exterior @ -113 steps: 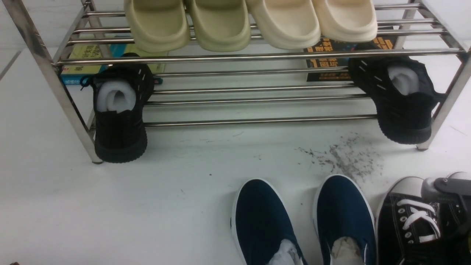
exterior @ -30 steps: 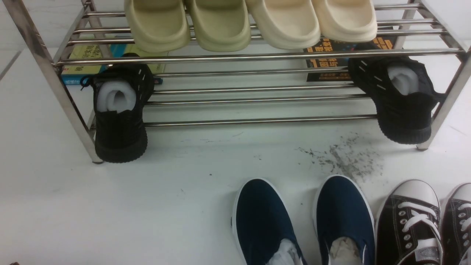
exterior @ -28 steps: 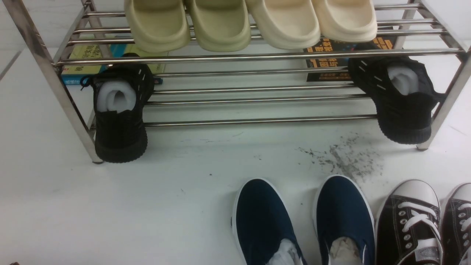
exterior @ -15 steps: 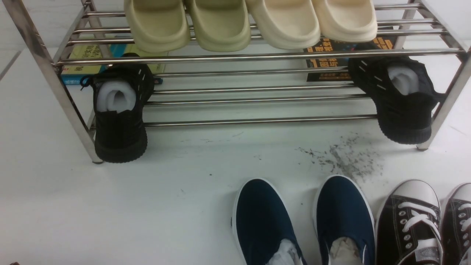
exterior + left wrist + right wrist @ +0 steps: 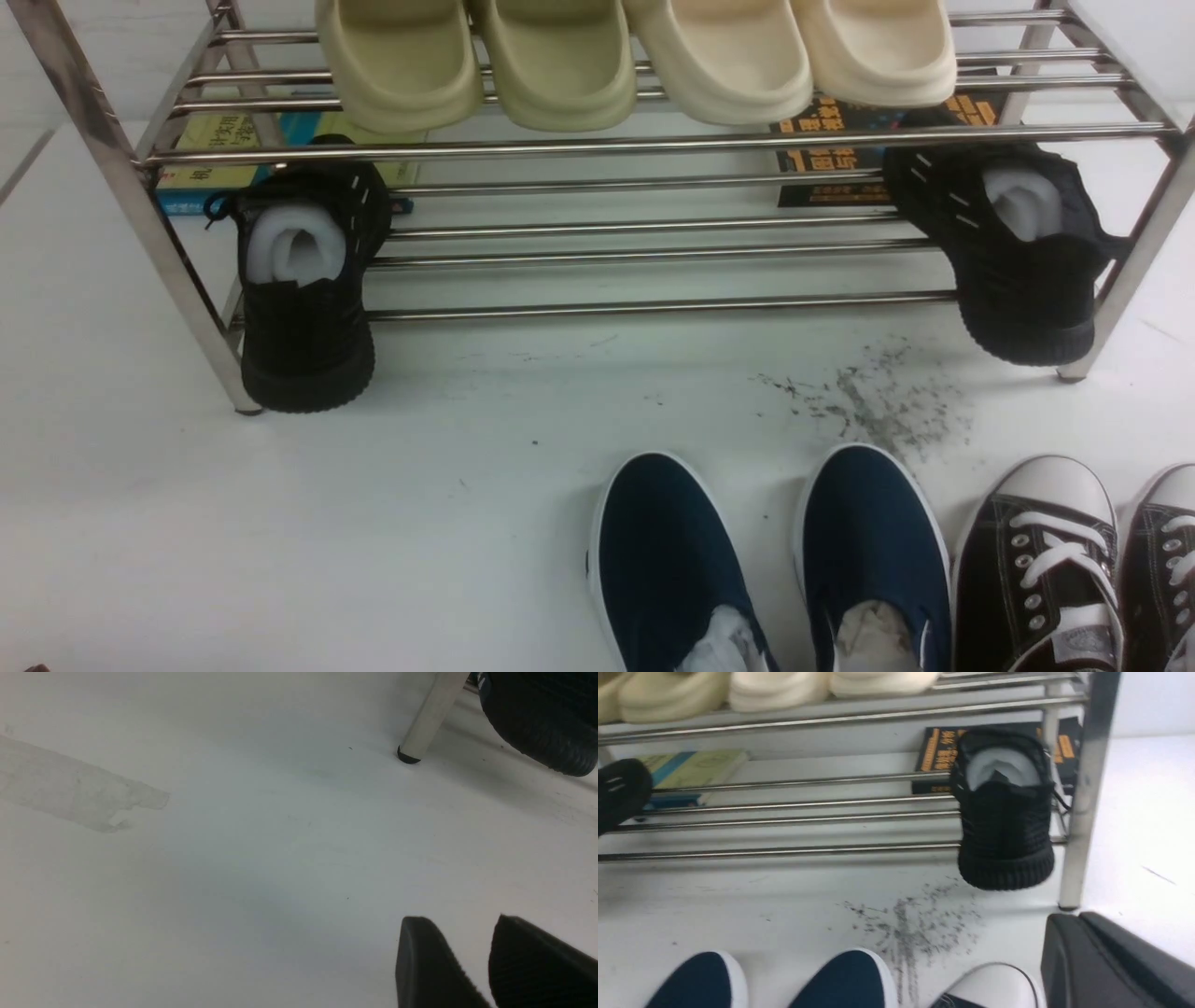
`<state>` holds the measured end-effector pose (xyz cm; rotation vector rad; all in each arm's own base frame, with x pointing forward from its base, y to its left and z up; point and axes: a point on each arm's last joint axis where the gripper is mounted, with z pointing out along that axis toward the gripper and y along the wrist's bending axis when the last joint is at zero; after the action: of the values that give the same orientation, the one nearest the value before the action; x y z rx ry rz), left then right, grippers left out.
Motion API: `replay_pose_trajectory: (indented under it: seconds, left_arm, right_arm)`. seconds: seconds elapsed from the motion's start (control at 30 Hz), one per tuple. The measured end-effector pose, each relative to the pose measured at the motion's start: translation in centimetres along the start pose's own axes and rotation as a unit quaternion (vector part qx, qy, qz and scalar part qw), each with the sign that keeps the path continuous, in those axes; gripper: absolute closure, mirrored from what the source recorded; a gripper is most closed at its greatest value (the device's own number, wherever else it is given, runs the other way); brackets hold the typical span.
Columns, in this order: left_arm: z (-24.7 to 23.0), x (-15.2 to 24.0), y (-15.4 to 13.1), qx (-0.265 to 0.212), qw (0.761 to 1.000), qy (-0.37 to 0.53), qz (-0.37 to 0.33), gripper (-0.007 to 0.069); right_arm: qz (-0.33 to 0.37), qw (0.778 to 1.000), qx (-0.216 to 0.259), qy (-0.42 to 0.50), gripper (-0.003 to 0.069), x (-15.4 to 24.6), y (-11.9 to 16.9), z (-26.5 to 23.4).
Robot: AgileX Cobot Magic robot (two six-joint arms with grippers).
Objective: Take the shoes off the shelf with your hand on the white table.
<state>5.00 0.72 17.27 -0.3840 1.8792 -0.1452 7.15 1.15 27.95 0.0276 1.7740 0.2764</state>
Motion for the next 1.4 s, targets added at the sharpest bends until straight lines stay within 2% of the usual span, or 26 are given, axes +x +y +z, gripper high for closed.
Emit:
replay_pose_trajectory:
  seconds: [0.23, 0.67, 0.83, 0.97, 1.4]
  left_arm:
    - [0.0, 0.0, 0.0, 0.0, 1.0, 0.0, 0.0, 0.0386]
    - [0.0, 0.0, 0.0, 0.0, 1.0, 0.0, 0.0, 0.0386]
    - [0.0, 0.0, 0.0, 0.0, 1.0, 0.0, 0.0, 0.0386]
    - [0.0, 0.0, 0.0, 0.0, 1.0, 0.0, 0.0, 0.0386]
    - [0.0, 0.0, 0.0, 0.0, 1.0, 0.0, 0.0, 0.0386]
  right_arm:
    - [0.015, 0.998, 0.059, 0.023, 0.0627, 4.4, -1.7, 0.8]
    - [0.059, 0.994, 0.092, 0.003, 0.0609, 7.4, -2.7, 0.9]
    - [0.033, 0.994, 0.109, -0.001, 0.06, 9.4, -3.2, 0.7]
    - [0.016, 0.994, 0.108, -0.011, 0.0596, 9.5, -3.1, 0.4]
    - [-0.031, 0.992, 0.114, 0.036, 0.0575, 10.3, -3.2, -0.1]
